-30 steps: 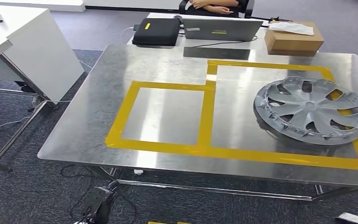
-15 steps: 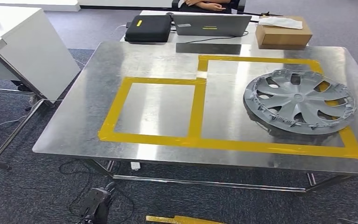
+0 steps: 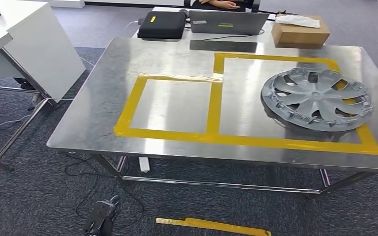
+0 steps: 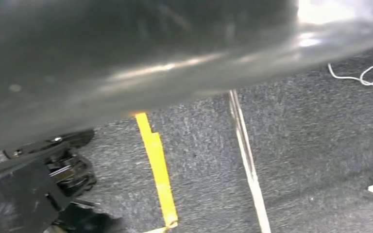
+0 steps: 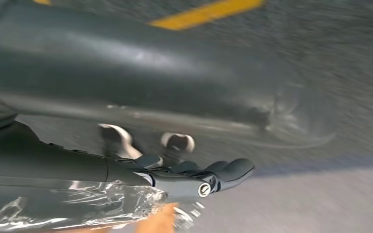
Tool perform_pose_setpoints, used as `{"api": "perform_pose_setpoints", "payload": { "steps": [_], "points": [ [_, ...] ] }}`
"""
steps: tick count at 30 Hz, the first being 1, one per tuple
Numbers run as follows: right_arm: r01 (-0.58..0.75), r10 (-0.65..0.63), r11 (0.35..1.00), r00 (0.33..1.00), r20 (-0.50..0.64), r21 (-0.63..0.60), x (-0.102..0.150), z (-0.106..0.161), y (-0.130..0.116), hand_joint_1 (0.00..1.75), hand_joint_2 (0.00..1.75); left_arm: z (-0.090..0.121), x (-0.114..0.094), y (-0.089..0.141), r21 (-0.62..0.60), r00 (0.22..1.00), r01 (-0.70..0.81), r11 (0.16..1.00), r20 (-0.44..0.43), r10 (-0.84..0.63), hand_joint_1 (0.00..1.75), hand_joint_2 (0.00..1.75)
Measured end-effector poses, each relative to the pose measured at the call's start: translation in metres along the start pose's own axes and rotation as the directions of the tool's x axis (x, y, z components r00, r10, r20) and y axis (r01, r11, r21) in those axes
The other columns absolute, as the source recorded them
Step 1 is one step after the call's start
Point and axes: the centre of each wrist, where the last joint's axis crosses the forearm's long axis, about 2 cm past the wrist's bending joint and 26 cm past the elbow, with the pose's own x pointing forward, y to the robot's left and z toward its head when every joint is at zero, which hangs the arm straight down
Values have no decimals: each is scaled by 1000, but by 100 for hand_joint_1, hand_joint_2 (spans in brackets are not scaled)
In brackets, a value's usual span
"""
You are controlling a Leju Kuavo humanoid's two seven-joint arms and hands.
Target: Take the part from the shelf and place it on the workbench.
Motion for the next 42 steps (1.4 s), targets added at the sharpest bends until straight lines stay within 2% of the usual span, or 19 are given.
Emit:
{"api": "perform_pose_setpoints", "payload": {
  "steps": [6,11,27,42],
  "points": [
    [-31,55,973,994,-99,230,-1,17,26,0,0,4,-3,11,34,1000,2,999,-15,-1,0,0],
    [-46,82,940,992,-93,339,1,26,38,0,0,14,-9,23,80,999,-17,997,-39,20,0,0],
    [-76,126,900,988,-91,430,-4,35,43,0,0,41,-27,36,98,995,-8,995,-101,18,0,0],
    [-111,169,865,983,-76,489,-6,36,43,0,0,54,-35,41,109,991,1,994,-131,13,0,0]
  ]
}}
